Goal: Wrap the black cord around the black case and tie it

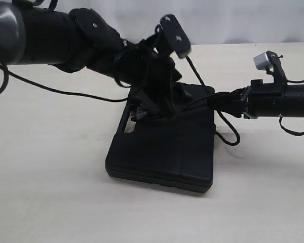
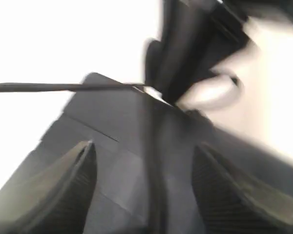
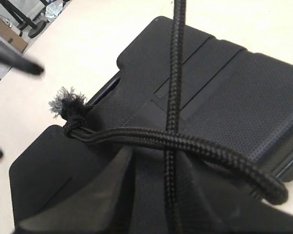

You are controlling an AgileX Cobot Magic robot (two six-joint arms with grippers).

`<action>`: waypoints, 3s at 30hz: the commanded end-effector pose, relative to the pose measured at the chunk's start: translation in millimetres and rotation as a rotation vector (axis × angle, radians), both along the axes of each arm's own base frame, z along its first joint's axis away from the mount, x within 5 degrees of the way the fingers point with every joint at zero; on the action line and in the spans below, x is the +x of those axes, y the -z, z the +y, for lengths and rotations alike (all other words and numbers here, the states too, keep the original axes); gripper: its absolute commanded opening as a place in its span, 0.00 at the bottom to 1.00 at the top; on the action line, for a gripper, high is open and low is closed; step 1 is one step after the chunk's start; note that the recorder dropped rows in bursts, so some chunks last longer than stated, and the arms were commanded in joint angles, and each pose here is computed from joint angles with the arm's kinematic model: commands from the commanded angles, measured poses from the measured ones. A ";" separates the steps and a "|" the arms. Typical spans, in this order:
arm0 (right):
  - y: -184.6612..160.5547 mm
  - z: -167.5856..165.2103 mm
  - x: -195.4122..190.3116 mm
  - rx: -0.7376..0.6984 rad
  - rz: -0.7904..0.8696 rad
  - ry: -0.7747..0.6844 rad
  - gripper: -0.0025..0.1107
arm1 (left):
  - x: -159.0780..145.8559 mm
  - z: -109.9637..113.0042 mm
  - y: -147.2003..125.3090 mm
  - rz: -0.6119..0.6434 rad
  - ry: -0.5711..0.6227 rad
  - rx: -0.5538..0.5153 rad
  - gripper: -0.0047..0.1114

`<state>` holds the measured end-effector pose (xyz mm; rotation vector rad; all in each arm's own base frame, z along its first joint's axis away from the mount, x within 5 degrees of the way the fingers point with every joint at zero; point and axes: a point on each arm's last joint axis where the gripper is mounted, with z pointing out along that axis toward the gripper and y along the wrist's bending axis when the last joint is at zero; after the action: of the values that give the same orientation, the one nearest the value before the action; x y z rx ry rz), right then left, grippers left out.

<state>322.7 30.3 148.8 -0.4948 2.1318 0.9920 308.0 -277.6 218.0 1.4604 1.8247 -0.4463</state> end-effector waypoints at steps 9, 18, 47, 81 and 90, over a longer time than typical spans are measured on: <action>-5.4 4.5 -5.5 0.055 -0.063 -0.096 0.27 | 40.8 -13.1 16.4 0.473 -0.584 -0.483 0.51; -5.7 5.1 -6.6 0.055 -0.068 -0.113 0.27 | 52.2 -34.6 30.0 0.589 -0.514 -0.579 0.51; 8.0 -0.7 -8.4 -0.071 -0.041 -0.072 0.46 | 52.4 -47.9 -33.0 0.269 -0.158 -0.621 0.04; -40.0 -12.5 -18.1 -0.261 -0.050 0.051 0.46 | 38.2 -47.5 -73.6 0.071 0.066 -0.617 0.04; -55.3 -0.1 -16.7 -0.071 -0.182 -0.014 0.46 | 24.1 -50.6 -78.0 0.132 0.216 -0.663 0.04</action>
<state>303.3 29.0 203.0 -0.6293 2.0554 0.8216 339.8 -328.3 279.9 1.1563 1.4816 -1.0895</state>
